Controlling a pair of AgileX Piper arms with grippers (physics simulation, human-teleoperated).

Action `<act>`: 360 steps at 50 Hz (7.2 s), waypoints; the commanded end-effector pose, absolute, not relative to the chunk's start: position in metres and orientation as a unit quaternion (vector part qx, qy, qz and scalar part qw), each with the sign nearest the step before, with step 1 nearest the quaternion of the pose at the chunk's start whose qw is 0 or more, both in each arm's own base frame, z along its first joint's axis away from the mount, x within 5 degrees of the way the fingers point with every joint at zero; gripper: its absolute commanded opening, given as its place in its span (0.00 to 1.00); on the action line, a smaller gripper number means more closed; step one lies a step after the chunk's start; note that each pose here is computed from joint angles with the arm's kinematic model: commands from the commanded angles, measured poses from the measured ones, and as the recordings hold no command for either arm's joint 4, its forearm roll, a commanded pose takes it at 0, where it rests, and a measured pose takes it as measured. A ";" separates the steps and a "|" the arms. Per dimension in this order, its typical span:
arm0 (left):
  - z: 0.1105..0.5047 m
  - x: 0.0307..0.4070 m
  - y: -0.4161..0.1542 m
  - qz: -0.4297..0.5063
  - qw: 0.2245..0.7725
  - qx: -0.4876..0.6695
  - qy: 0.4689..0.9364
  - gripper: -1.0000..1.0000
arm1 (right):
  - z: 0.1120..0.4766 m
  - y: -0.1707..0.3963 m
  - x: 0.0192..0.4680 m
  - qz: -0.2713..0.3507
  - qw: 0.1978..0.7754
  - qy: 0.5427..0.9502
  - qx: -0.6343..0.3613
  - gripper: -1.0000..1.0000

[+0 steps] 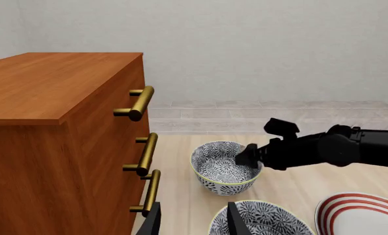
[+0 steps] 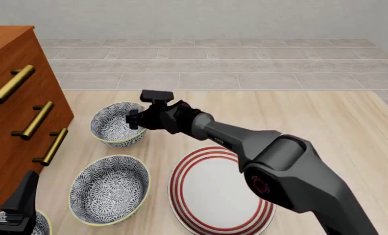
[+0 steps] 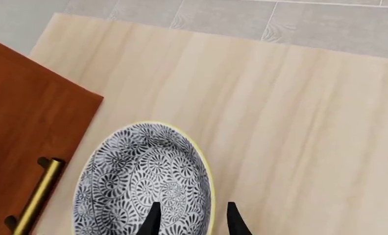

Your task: Pick up the bowl and put it in the front on the plate.

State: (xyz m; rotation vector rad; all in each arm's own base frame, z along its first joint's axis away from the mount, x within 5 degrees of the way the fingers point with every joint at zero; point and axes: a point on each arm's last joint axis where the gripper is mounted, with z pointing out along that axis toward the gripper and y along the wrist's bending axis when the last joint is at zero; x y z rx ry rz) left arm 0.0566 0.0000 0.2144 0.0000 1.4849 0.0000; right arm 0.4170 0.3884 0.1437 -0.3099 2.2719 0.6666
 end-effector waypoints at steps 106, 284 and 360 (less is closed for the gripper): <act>0.214 0.057 0.000 0.000 0.737 0.000 0.676 1.00 | 0.224 0.313 0.407 0.261 0.401 0.875 -0.069 0.00; 0.214 0.057 0.000 0.000 0.737 0.000 0.676 1.00 | 0.158 0.128 0.214 0.203 0.311 0.928 0.038 0.00; 0.214 0.057 0.000 0.000 0.737 0.000 0.676 1.00 | 0.209 0.118 0.223 0.195 0.349 0.916 0.020 1.00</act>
